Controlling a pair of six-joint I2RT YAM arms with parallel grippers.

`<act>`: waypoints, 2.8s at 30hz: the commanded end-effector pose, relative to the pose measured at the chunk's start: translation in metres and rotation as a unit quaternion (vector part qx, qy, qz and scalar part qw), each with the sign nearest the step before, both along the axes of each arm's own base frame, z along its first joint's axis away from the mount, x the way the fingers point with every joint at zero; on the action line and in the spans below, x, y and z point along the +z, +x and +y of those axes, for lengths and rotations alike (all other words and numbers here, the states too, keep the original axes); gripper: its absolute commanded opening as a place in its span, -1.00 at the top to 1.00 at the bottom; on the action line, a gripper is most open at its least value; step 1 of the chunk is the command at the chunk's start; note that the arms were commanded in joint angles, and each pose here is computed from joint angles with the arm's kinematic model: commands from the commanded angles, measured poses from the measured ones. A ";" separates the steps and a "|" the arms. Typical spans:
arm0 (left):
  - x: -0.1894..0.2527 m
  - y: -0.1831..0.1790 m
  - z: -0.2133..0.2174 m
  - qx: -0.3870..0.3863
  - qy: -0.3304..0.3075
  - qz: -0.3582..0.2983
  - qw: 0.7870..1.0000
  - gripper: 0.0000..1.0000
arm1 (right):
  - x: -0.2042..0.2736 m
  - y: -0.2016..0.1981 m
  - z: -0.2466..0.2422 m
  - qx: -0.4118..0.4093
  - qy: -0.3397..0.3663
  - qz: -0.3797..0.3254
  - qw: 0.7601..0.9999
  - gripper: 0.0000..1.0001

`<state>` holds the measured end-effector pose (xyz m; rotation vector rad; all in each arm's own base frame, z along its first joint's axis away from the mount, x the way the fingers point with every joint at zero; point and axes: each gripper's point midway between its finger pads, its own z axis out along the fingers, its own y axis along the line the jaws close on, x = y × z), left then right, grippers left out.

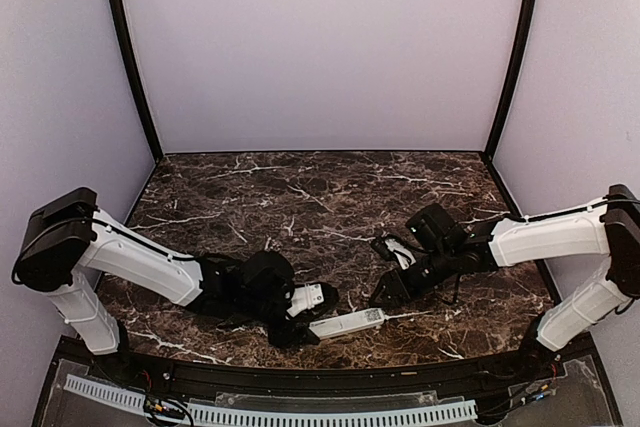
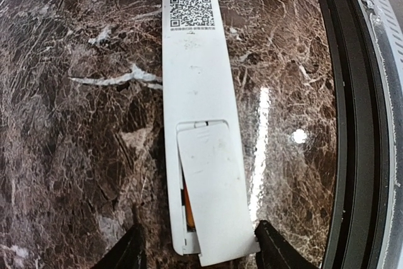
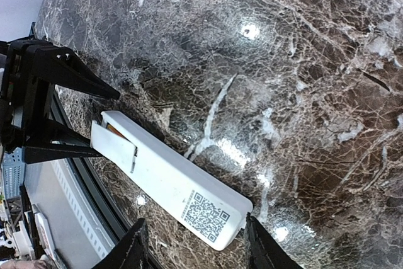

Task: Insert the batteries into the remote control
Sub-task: Load the battery cover onto the remote control without the battery cover.

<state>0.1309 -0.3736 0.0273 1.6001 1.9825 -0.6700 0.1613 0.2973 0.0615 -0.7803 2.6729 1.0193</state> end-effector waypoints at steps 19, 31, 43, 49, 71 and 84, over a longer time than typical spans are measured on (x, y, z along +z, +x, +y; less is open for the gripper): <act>-0.001 -0.007 -0.006 -0.027 -0.003 0.015 0.999 0.27 | 0.005 0.001 0.002 0.005 0.003 -0.012 1.000 0.02; -0.005 -0.007 -0.006 -0.035 0.004 0.012 0.999 0.35 | 0.005 0.001 0.001 0.003 0.003 -0.013 1.000 0.02; 0.008 -0.006 -0.007 -0.033 -0.006 0.009 0.999 -0.26 | 0.007 -0.001 0.000 0.000 0.006 -0.011 1.000 -0.01; 0.029 -0.009 0.004 -0.010 -0.033 0.007 0.999 -0.35 | 0.012 0.000 0.000 -0.003 0.008 -0.014 1.000 -0.01; 0.002 -0.014 0.032 0.110 -0.012 0.041 0.993 0.33 | 0.008 -0.039 0.089 0.054 0.079 0.037 0.995 1.00; -0.007 -0.010 0.025 0.099 -0.002 0.023 0.995 0.39 | -0.007 -0.041 0.090 0.058 0.061 0.040 0.996 1.00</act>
